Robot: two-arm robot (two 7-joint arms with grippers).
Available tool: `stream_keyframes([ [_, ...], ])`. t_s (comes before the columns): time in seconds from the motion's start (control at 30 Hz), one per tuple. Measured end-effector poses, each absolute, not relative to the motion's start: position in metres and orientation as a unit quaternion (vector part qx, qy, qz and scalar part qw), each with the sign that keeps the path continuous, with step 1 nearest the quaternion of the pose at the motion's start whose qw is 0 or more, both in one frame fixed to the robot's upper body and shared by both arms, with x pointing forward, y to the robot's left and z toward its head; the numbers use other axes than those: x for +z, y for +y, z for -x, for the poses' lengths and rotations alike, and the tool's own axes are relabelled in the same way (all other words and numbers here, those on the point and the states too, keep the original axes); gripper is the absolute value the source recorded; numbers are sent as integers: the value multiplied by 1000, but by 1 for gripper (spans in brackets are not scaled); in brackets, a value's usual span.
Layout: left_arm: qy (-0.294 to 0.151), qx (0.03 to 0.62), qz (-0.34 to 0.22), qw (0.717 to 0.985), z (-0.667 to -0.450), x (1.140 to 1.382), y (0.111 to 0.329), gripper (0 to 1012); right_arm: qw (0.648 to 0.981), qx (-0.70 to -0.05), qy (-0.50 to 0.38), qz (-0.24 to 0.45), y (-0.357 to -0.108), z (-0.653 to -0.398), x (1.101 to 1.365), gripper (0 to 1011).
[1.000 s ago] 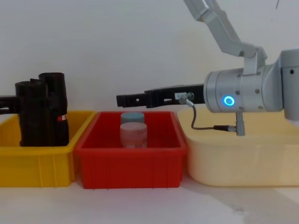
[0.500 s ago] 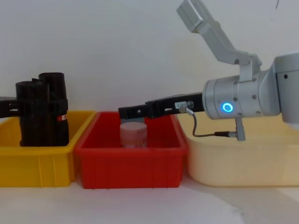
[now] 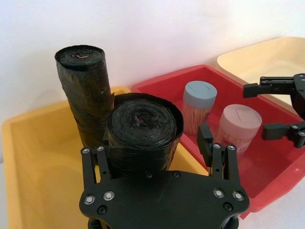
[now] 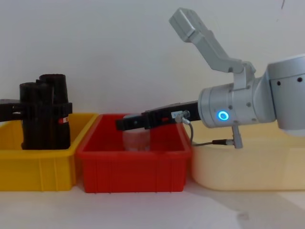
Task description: Pick up the garbage bag with the one hand and transfer it to the other hand.
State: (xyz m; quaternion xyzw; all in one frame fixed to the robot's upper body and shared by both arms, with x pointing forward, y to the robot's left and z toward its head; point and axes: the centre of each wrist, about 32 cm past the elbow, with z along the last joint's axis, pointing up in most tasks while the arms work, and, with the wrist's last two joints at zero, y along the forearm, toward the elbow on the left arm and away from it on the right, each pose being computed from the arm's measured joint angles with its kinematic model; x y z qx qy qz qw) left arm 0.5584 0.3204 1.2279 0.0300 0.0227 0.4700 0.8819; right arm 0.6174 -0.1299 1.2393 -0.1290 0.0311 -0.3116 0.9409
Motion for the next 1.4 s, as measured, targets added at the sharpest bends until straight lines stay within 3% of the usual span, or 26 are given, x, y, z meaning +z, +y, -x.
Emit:
stream_keyframes([
  [1.17,21,468,-32,883,-559,1228,319,999,934,-308,20,178,-122,-637,1231,977],
  [1.33,21,468,-32,883,-559,1228,319,907,934,-306,21,182,-122,-637,1231,866],
  [1.4,21,468,-32,883,-559,1228,319,822,934,-306,21,183,-122,-638,1230,815],
])
